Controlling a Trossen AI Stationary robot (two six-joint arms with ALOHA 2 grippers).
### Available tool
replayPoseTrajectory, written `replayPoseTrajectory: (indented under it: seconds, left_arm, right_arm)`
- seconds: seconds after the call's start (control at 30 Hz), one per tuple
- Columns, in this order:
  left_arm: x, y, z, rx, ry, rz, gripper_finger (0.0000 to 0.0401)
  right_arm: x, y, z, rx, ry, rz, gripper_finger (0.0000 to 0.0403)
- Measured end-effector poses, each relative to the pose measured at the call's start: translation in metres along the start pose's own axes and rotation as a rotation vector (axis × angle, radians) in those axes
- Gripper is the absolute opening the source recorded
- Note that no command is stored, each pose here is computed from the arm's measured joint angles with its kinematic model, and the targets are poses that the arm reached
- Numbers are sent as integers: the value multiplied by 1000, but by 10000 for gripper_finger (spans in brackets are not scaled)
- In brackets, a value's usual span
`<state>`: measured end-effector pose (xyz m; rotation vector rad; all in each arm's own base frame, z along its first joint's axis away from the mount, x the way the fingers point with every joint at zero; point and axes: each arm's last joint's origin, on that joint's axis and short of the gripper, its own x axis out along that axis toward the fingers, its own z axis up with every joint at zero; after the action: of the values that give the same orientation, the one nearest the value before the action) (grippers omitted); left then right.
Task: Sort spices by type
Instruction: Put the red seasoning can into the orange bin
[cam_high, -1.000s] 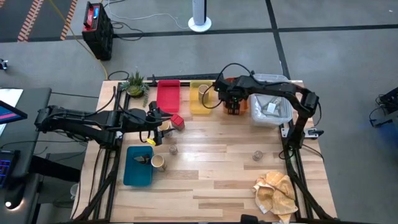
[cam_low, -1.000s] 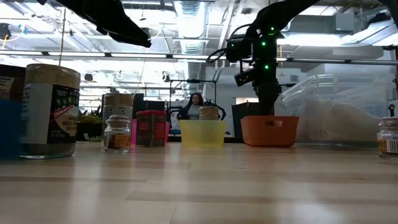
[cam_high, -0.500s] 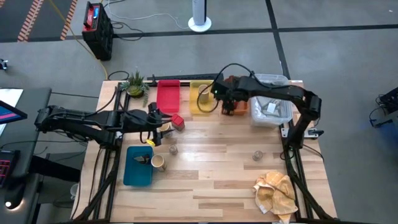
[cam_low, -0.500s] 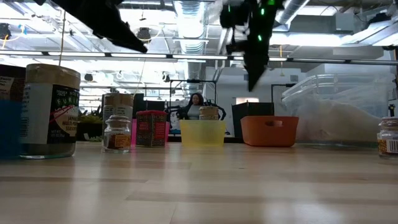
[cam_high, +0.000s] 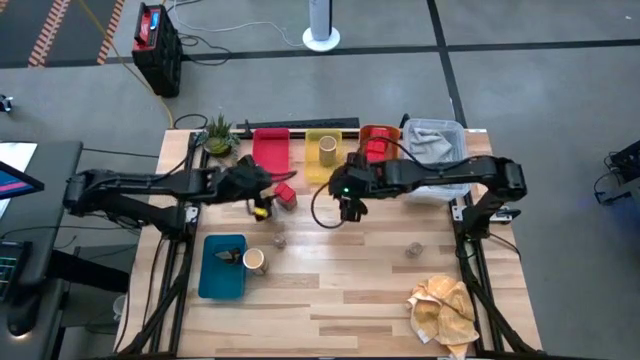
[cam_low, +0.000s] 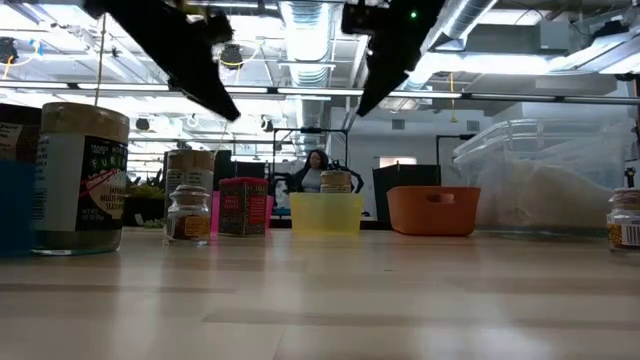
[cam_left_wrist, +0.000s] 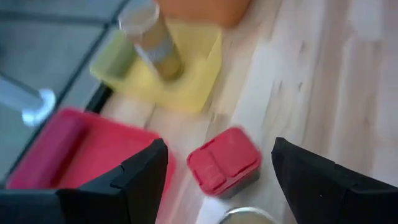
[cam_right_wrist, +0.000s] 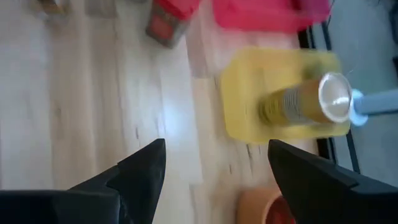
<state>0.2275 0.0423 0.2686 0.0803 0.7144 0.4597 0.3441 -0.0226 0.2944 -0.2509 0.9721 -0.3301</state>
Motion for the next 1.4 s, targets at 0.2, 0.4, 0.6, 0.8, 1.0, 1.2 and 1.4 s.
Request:
replayPoseTrajectory:
  seconds: [0.2,0.4,0.6,0.8,1.0,1.2,1.4]
  left_arm:
    - [37,0,18,82,201,-25,277]
    - [66,-2,30,144,343,-24,277]
    - [91,-4,25,169,411,-21,277]
    - [114,-10,33,178,278,-15,277]
    - [113,-21,64,180,-23,-87,277]
    - [90,-24,90,214,-99,-142,277]
    - [44,-30,83,200,-207,-150,277]
  right_arm:
    - [-35,-9,-17,92,-177,-151,317]
    - [-73,-13,-36,189,-419,-160,317]
    - [-76,-3,-67,198,-484,-141,317]
    - [-76,-1,-80,203,-506,-160,317]
    - [-85,0,-83,235,-533,-141,317]
    - [-85,9,-84,235,-529,-104,317]
    - [-65,14,-82,284,-471,-105,317]
